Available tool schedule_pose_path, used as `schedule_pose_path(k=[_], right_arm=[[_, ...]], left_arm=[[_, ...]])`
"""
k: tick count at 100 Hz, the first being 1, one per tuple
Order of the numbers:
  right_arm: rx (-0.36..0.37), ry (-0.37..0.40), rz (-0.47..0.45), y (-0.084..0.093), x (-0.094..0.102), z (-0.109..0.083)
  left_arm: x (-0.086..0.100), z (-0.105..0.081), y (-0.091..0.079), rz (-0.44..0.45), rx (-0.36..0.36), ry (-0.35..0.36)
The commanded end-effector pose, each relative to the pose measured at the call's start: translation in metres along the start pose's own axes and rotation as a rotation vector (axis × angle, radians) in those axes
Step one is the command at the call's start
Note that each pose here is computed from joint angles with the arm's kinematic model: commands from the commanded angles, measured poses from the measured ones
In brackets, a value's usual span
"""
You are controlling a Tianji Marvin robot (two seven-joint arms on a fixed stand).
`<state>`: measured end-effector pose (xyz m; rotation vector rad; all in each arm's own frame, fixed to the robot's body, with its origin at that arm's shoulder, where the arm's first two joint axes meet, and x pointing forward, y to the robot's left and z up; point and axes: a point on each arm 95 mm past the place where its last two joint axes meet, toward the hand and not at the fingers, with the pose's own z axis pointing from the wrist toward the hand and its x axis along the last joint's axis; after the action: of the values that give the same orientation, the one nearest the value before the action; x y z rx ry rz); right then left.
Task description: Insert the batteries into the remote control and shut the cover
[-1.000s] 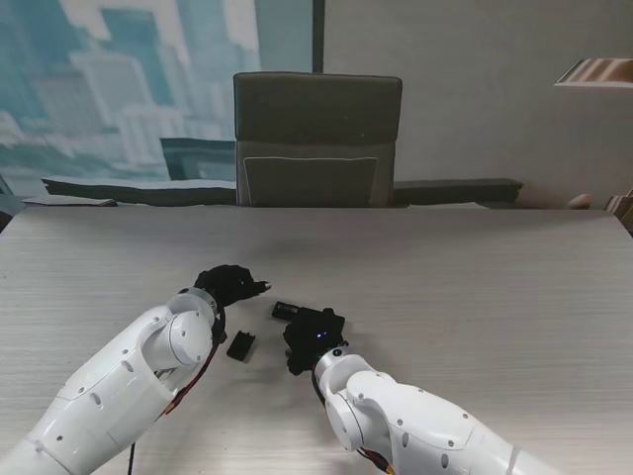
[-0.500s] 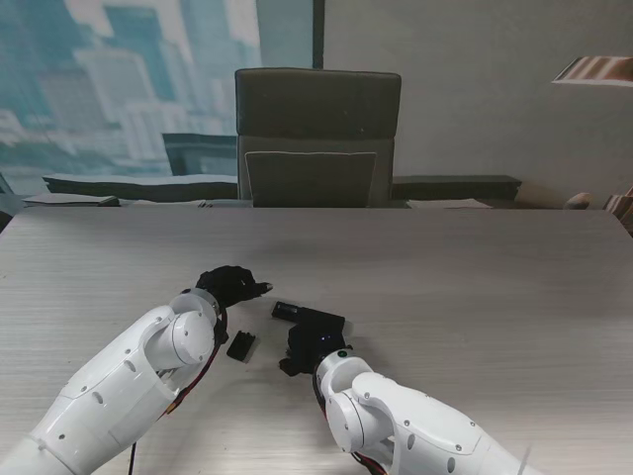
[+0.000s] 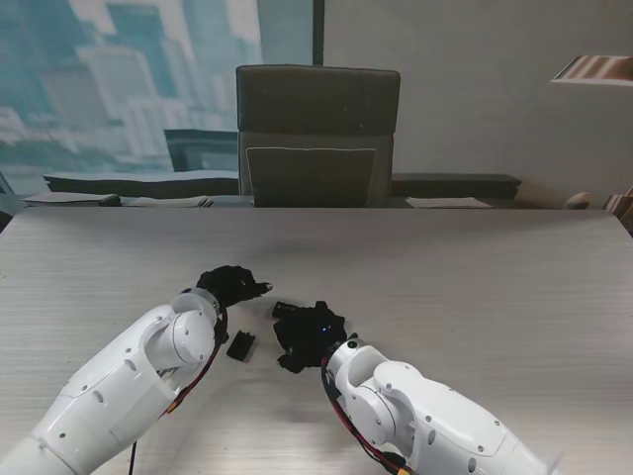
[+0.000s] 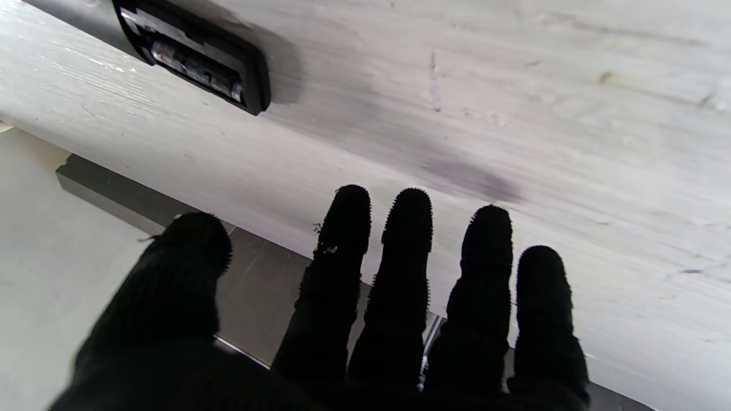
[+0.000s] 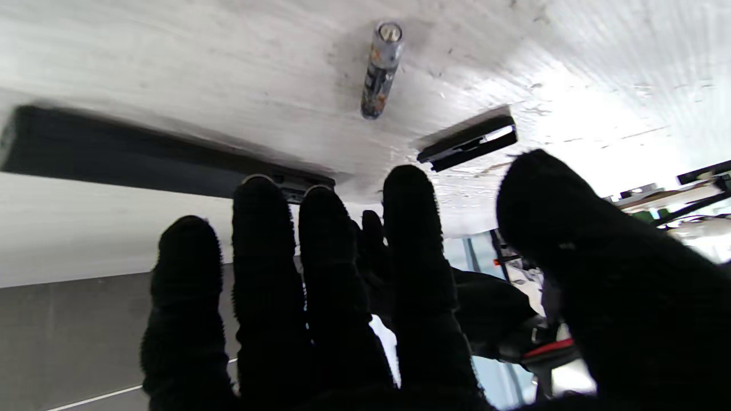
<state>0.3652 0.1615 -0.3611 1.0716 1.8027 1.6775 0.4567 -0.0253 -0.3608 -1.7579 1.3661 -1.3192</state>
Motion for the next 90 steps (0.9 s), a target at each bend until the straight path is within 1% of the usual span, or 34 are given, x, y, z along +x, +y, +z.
schedule_pose_path(k=[1,15,23,33,69,90], right_arm=[[0.013,0.019,-0.035,0.002,-0.009,0.000],[0.023,0.105,-0.084,0.006,-0.017,0.003],[0.037,0.131,-0.098,0.004,-0.019,0.005],[0.051,0.155,-0.115,-0.002,-0.019,0.007],[0.078,0.205,-0.151,-0.022,-0.021,0.014],[0.101,0.193,-0.157,-0.033,-0.022,0.018]], left_arm=[[0.003,0.000,0.001,-0.005,-0.016,0.000],[0.003,0.000,0.001,-0.004,-0.018,-0.002],[0.003,0.000,0.001,-0.004,-0.019,-0.002],[0.003,0.000,0.001,-0.005,-0.019,-0.005],[0.001,0.000,0.002,-0.008,-0.019,-0.005],[0.001,0.000,0.001,-0.005,-0.023,-0.003]])
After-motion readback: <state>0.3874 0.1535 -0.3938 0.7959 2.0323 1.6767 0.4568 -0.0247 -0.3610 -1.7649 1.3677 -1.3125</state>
